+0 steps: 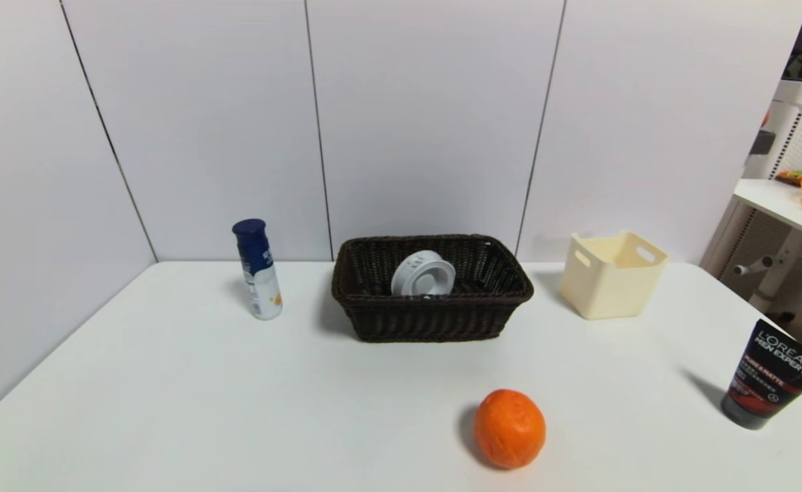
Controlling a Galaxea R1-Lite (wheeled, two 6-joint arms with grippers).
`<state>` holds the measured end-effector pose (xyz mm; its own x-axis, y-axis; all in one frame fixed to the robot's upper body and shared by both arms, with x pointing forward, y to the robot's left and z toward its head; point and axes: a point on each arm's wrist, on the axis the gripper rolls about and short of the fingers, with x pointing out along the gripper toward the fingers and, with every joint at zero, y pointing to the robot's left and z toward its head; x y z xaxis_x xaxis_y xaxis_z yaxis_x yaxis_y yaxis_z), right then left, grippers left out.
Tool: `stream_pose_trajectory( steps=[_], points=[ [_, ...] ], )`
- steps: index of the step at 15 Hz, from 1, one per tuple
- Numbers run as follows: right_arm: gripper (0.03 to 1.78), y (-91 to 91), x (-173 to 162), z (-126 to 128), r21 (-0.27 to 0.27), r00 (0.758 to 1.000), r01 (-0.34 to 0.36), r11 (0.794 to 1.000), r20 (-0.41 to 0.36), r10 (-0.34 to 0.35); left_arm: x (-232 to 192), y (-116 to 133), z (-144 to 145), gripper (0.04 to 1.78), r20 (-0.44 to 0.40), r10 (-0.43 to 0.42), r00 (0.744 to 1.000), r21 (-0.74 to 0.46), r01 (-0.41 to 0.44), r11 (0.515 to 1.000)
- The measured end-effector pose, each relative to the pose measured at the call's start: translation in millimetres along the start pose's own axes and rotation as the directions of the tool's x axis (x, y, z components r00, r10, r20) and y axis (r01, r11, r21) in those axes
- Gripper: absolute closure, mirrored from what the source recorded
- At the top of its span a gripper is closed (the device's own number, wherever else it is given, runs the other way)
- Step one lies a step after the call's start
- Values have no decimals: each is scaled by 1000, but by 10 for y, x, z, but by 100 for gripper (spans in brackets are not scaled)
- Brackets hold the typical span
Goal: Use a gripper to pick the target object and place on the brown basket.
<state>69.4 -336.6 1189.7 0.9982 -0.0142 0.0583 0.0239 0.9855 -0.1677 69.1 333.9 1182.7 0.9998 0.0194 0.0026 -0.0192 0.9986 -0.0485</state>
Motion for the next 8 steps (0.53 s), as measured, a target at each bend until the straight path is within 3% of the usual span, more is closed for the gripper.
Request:
stream_pose_trajectory(
  steps=[8],
  points=[
    [12, 1, -7, -5, 5, 1000, 3, 1000, 8, -3, 0, 0, 0, 13, 0, 0, 1000, 0, 0, 1000]
  ],
)
